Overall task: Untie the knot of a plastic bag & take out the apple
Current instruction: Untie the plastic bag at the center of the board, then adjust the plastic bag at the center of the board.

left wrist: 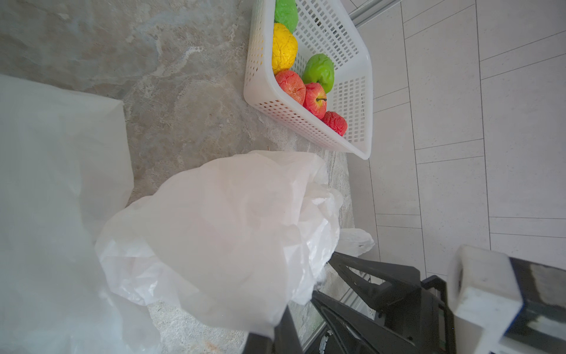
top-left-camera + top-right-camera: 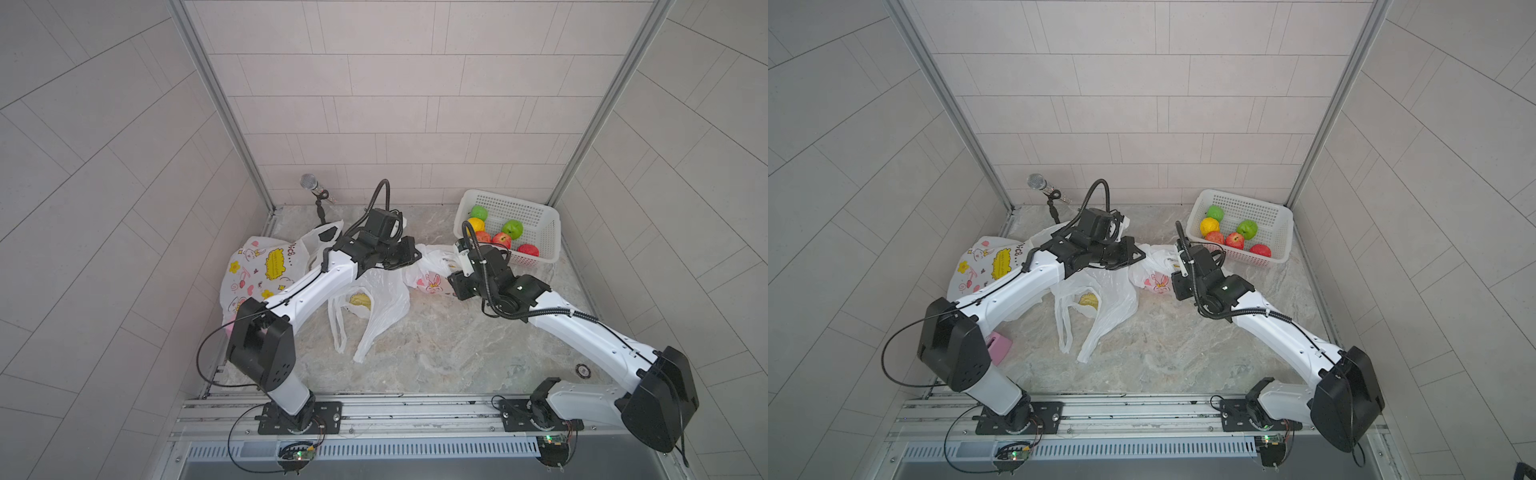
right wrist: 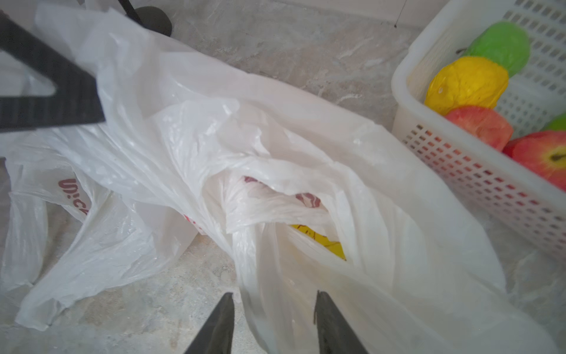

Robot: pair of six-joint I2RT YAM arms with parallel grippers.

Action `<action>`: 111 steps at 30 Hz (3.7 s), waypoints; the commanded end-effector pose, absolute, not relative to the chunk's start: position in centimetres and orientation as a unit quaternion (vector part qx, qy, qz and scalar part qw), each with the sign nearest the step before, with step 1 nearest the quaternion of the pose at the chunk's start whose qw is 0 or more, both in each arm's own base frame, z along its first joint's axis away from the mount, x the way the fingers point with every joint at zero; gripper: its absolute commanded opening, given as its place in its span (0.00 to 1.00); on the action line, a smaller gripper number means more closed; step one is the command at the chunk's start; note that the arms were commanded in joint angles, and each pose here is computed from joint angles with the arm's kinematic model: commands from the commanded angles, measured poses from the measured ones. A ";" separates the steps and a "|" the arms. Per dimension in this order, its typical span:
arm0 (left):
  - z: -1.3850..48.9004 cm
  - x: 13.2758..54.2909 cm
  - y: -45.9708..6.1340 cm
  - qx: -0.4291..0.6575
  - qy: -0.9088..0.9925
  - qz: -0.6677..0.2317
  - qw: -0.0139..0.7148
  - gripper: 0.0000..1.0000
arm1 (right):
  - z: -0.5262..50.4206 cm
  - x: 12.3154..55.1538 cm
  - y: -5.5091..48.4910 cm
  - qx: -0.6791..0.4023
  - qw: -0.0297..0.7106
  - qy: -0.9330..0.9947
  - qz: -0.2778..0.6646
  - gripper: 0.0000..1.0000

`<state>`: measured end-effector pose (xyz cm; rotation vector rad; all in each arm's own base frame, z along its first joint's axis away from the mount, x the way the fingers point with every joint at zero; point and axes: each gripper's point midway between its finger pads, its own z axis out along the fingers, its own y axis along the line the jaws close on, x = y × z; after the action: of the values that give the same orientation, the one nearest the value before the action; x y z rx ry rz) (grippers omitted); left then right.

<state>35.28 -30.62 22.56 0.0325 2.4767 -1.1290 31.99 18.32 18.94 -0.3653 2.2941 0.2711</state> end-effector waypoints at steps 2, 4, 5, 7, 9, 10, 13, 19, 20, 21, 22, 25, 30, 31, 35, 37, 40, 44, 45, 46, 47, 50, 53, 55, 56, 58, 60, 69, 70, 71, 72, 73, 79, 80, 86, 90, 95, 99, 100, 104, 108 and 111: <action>24.9 35.1 -30.9 0.022 0.878 -0.423 0.223 0.00 | 18.3 32.6 17.6 -0.145 0.397 0.902 0.087 0.15; 24.9 35.3 -30.6 0.021 0.880 -0.417 0.224 0.00 | 18.5 32.4 16.8 -0.136 0.401 0.902 0.087 0.02; 24.9 35.4 -30.5 0.019 0.881 -0.415 0.224 0.00 | 18.8 32.3 16.3 -0.129 0.404 0.901 0.091 0.00; 25.1 36.0 -30.0 0.011 0.882 -0.414 0.225 0.00 | 19.4 32.2 14.4 -0.097 0.411 0.900 0.109 0.00; 25.3 36.7 -29.5 0.014 0.881 -0.409 0.236 0.00 | 20.1 32.2 11.7 -0.051 0.419 0.897 0.132 0.00; 25.5 37.1 -29.3 0.011 0.881 -0.408 0.240 0.00 | 20.4 32.2 10.4 -0.027 0.423 0.895 0.141 0.00; 26.1 38.6 -29.1 0.008 0.879 -0.399 0.261 0.00 | 21.6 32.3 6.2 0.042 0.442 0.883 0.155 0.00; 29.6 42.0 -31.6 0.025 0.862 -0.424 0.275 0.00 | 25.7 35.0 2.1 0.111 0.457 0.861 0.192 0.00; 30.8 42.2 -31.9 0.030 0.858 -0.430 0.280 0.00 | 26.9 35.4 1.5 0.117 0.463 0.857 0.193 0.00; 32.0 42.2 -32.1 0.037 0.852 -0.436 0.287 0.00 | 28.3 35.4 1.3 0.117 0.472 0.852 0.193 0.00; 32.7 42.0 -32.0 0.043 0.850 -0.438 0.289 0.00 | 29.5 35.2 1.2 0.116 0.482 0.847 0.193 0.00; 33.5 40.1 -31.3 0.056 0.843 -0.442 0.300 0.00 | 31.3 33.9 2.5 0.096 0.499 0.831 0.227 0.00; 26.5 34.5 -30.0 0.032 0.853 -0.425 0.301 0.00 | 25.0 30.3 4.8 0.128 0.449 0.837 0.287 0.00; 24.2 33.3 -29.9 0.020 0.861 -0.421 0.285 0.00 | 23.5 29.6 4.9 0.138 0.437 0.841 0.286 0.00; 17.5 29.7 -29.5 -0.006 0.872 -0.429 0.236 0.00 | 17.8 26.3 5.0 0.171 0.378 0.868 0.273 0.00; 15.5 28.4 -29.2 -0.003 0.881 -0.416 0.226 0.00 | 15.7 24.7 5.0 0.190 0.347 0.879 0.267 0.20; 12.5 26.2 -29.0 0.010 0.897 -0.394 0.201 0.00 | 15.3 23.6 4.6 0.197 0.339 0.884 0.253 0.44; 10.7 25.0 -27.9 -0.003 0.900 -0.388 0.197 0.00 | 16.3 23.6 4.5 0.197 0.340 0.885 0.248 0.56; 10.4 24.8 -27.7 -0.003 0.900 -0.389 0.196 0.00 | 17.6 24.2 4.6 0.193 0.351 0.880 0.256 0.58; 10.2 24.6 -27.7 -0.001 0.901 -0.388 0.193 0.00 | 17.6 24.4 4.8 0.193 0.350 0.879 0.261 0.58; 10.0 24.4 -27.7 0.001 0.902 -0.388 0.189 0.00 | 17.6 24.8 5.0 0.195 0.346 0.877 0.269 0.59; 9.8 24.1 -27.8 0.009 0.903 -0.389 0.181 0.00 | 17.6 26.4 6.4 0.178 0.342 0.871 0.304 0.68; 9.4 23.8 -28.0 0.014 0.905 -0.389 0.169 0.00 | 16.8 28.3 6.9 0.147 0.349 0.885 0.270 0.74; 9.0 23.3 -27.9 0.016 0.907 -0.389 0.160 0.00 | 15.8 29.9 7.4 0.125 0.338 0.899 0.248 0.77; 8.9 23.1 -27.8 0.017 0.908 -0.388 0.156 0.00 | 15.4 30.7 7.7 0.116 0.332 0.904 0.244 0.77; 8.4 22.5 -27.4 0.017 0.912 -0.380 0.149 0.00 | 14.9 32.7 8.3 0.099 0.321 0.913 0.233 0.80; 7.7 22.1 -26.7 0.016 0.919 -0.367 0.145 0.00 | 14.7 34.4 9.0 0.083 0.312 0.919 0.227 0.81; 4.5 20.8 -25.4 0.010 0.931 -0.341 0.128 0.03 | 10.9 36.5 14.0 0.026 0.257 0.946 0.197 0.71; 4.8 20.8 -25.6 0.011 0.929 -0.345 0.129 0.10 | 10.1 36.3 13.8 0.031 0.248 0.949 0.193 0.64; 5.2 21.0 -25.7 0.011 0.927 -0.350 0.132 0.21 | 9.3 35.8 13.6 0.036 0.239 0.952 0.188 0.58; 5.8 21.0 -25.9 0.014 0.925 -0.354 0.136 0.32 | 8.6 35.3 13.3 0.040 0.233 0.954 0.182 0.47; 6.4 21.1 -26.0 0.017 0.923 -0.359 0.141 0.41 | 8.3 34.9 12.9 0.043 0.233 0.956 0.173 0.36; 10.7 22.0 -25.6 0.037 0.917 -0.353 0.183 0.67 | 9.0 32.0 10.3 0.046 0.245 0.956 0.153 0.00; 11.5 22.3 -25.4 0.039 0.916 -0.349 0.193 0.70 | 9.8 31.6 10.0 0.045 0.254 0.953 0.158 0.00; 14.3 24.4 -25.0 0.041 0.909 -0.328 0.254 0.79 | 11.7 28.7 8.9 0.043 0.294 0.939 0.175 0.00; 14.8 26.0 -25.4 0.035 0.904 -0.324 0.277 0.85 | 8.6 26.6 8.9 0.055 0.248 0.950 0.182 0.00; 12.7 28.4 -26.8 0.043 0.923 -0.287 0.252 0.86 | 7.7 25.1 9.5 0.059 0.215 0.953 0.204 0.00; 11.8 30.1 -28.5 0.059 0.936 -0.274 0.215 0.85 | 8.9 24.5 8.9 0.063 0.218 0.955 0.192 0.23; 11.5 30.4 -28.8 0.062 0.938 -0.270 0.209 0.83 | 9.2 24.4 8.8 0.063 0.222 0.954 0.189 0.29; 11.1 31.3 -30.2 0.070 0.938 -0.279 0.193 0.62 | 13.0 25.9 8.1 0.070 0.287 0.937 0.189 0.56; 11.7 31.4 -30.9 0.070 0.931 -0.301 0.192 0.19 | 13.6 28.4 6.6 0.097 0.304 0.931 0.176 0.68; 12.6 31.5 -31.4 0.073 0.926 -0.315 0.196 0.04 | 12.8 30.8 6.0 0.114 0.288 0.933 0.184 0.70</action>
<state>31.21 -30.59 10.71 0.1730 2.6362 -0.8256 29.10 6.66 13.53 0.2719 2.4785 0.4990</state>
